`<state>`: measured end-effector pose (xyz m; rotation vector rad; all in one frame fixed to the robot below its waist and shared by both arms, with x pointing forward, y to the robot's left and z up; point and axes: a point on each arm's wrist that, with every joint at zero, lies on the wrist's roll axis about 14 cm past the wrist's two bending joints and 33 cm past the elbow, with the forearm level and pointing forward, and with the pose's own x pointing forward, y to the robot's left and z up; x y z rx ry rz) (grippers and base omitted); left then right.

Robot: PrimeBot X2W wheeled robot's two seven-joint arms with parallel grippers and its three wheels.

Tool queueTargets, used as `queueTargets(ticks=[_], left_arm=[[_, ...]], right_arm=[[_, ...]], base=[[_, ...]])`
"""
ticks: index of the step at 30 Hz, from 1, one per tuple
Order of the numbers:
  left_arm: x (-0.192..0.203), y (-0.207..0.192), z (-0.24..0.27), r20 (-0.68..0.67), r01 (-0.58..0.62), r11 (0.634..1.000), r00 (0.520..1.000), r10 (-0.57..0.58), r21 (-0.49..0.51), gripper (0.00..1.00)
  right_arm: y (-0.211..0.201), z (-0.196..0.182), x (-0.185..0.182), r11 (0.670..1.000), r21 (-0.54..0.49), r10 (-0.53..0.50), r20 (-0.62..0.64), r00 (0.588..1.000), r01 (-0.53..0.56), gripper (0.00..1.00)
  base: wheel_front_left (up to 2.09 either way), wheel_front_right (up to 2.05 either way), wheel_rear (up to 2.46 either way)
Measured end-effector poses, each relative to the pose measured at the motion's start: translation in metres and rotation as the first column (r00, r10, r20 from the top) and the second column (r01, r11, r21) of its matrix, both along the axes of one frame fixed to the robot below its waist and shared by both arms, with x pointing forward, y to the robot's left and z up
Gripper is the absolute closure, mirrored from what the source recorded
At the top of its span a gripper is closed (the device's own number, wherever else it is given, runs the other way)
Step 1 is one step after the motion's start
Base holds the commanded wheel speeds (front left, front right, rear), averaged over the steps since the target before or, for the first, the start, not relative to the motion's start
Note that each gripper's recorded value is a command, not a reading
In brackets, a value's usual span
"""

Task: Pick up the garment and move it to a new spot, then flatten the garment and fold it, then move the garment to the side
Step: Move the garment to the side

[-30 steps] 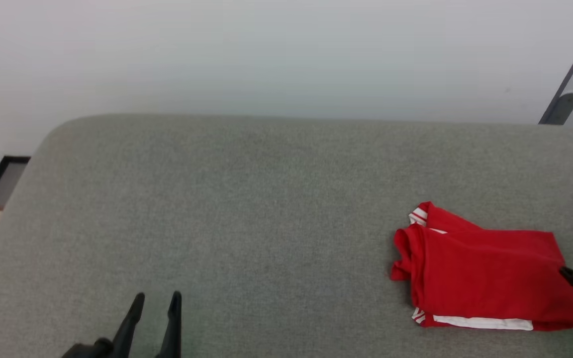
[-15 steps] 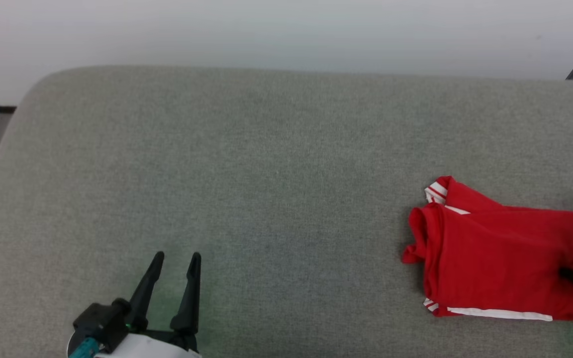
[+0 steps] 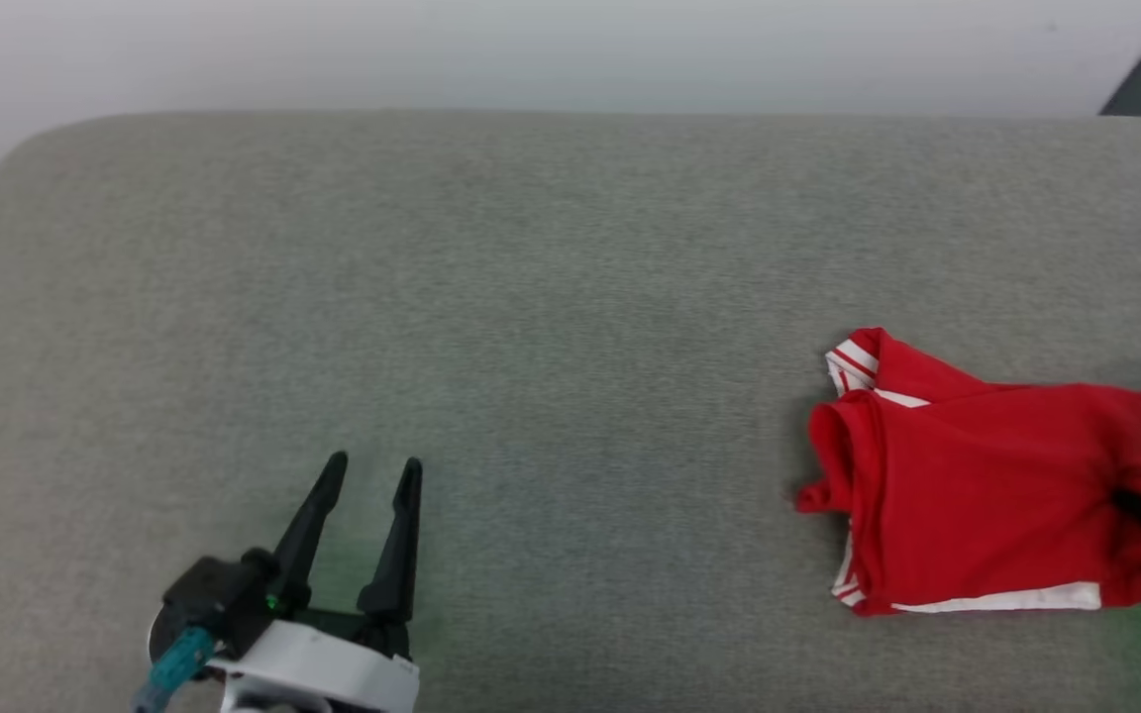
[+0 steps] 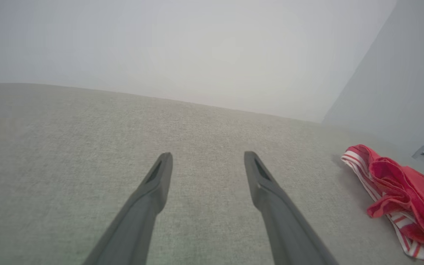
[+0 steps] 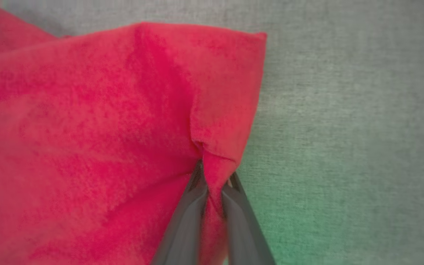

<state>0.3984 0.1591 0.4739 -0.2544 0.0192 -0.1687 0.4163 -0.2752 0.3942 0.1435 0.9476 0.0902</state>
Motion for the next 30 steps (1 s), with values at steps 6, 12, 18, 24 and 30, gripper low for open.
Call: queueTargets(ticks=[6, 12, 18, 24, 30], left_arm=[[0.021, -0.033, 0.015, 0.057, 0.103, 0.995, 0.993, -0.103, -0.001, 0.00], [0.052, -0.076, 0.041, 0.154, 0.237, 0.971, 0.959, -0.236, 0.015, 0.00], [0.088, -0.104, 0.061, 0.238, 0.334, 0.940, 0.910, -0.340, 0.067, 0.00], [0.121, -0.124, 0.065, 0.282, 0.397, 0.912, 0.868, -0.409, 0.103, 0.00], [0.142, -0.127, 0.051, 0.276, 0.417, 0.902, 0.859, -0.430, 0.108, 0.00]], right_arm=[[-0.052, 0.020, -0.005, 0.990, -0.019, -0.139, 0.107, 0.984, 0.142, 1.00], [-0.116, 0.045, -0.018, 0.949, -0.058, -0.289, 0.229, 0.930, 0.309, 1.00], [-0.166, 0.065, -0.014, 0.893, -0.095, -0.388, 0.334, 0.859, 0.441, 1.00], [-0.204, 0.068, -0.008, 0.840, -0.216, -0.400, 0.371, 0.838, 0.497, 1.00], [-0.229, 0.071, 0.014, 0.790, -0.314, -0.384, 0.416, 0.824, 0.526, 1.00]], base=[[0.00, 0.00, 0.00], [0.00, 0.00, 0.00], [0.00, 0.00, 0.00], [0.00, 0.00, 0.00], [0.00, 0.00, 0.00]])
